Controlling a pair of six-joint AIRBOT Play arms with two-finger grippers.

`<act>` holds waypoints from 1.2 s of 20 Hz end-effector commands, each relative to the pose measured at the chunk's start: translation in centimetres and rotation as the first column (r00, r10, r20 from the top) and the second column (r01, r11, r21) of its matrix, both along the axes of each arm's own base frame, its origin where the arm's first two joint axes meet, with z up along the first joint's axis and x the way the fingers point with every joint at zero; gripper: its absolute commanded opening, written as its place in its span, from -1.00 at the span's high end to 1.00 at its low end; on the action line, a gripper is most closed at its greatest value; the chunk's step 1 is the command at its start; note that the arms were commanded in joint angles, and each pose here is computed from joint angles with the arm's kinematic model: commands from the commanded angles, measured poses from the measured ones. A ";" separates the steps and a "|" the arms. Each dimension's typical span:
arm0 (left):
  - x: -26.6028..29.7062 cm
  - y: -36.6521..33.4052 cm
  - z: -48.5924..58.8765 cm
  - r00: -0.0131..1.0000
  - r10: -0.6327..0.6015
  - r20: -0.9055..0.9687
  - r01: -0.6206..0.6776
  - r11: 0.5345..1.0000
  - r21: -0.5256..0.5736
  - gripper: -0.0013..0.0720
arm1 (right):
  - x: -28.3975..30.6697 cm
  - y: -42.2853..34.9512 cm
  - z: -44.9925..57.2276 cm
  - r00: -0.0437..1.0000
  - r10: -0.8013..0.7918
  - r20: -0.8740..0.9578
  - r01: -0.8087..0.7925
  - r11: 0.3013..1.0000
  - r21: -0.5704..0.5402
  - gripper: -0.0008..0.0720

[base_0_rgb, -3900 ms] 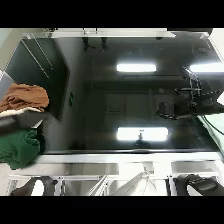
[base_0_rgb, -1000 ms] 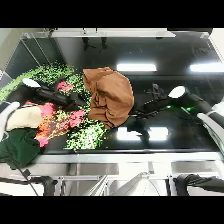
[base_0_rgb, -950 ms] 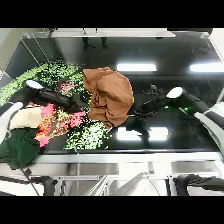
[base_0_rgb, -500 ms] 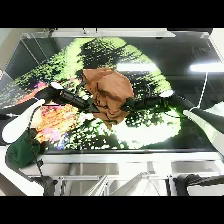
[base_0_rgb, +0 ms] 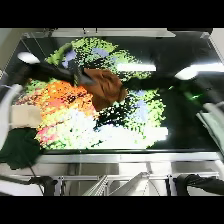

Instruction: Fold the shirts.

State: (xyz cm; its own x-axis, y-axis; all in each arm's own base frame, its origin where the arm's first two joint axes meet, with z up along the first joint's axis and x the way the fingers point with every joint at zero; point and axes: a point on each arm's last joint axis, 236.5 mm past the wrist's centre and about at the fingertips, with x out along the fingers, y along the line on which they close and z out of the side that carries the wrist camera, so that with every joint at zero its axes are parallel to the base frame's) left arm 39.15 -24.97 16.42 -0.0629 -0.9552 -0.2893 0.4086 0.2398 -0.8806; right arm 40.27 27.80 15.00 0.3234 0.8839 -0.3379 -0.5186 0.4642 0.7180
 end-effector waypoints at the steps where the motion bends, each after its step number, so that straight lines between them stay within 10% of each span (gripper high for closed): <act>1: -7.2 0.3 18.8 0.941 0.005 0.337 0.065 0.979 -0.196 0.96 | -6.4 -2.0 19.5 0.874 0.000 0.485 -0.026 0.999 0.047 0.92; 5: -15.6 1.0 32.3 0.681 0.206 0.702 -0.042 0.969 -0.243 0.92 | -15.0 -5.8 32.4 0.591 -0.139 0.794 0.093 0.990 0.104 0.93; 7: -15.0 2.5 33.2 0.605 0.298 0.739 -0.209 0.954 -0.213 0.90 | -14.5 -6.0 31.7 0.613 -0.144 0.777 0.120 0.989 0.089 0.92; 15: 1.5 4.6 9.6 0.852 0.297 0.431 -0.385 0.914 0.130 0.90 | 3.6 2.2 10.9 0.879 -0.054 0.475 0.128 0.984 -0.124 0.92; 16: 3.8 5.0 5.6 0.871 0.306 0.383 -0.389 0.907 0.161 0.77 | 6.4 2.3 6.8 0.902 -0.079 0.425 0.157 0.976 -0.153 0.88; 18: 6.9 6.0 -0.9 0.899 0.346 0.268 -0.405 0.890 0.210 -1.00 | 9.6 1.8 0.2 0.939 -0.104 0.329 0.177 0.964 -0.200 -0.87; 24: 7.8 14.6 -9.3 0.947 0.322 0.020 -0.309 0.888 0.340 -0.99 | 7.3 -11.0 -1.4 0.990 -0.144 0.005 0.141 0.962 -0.235 -0.71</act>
State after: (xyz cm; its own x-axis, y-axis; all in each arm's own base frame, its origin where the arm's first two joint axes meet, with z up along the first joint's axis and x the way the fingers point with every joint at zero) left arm 47.60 -14.11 11.38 0.3100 -0.7778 -0.5467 0.3127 0.6265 -0.7140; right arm 49.81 22.50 15.29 0.5299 0.7230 -0.4433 -0.5279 0.6903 0.4949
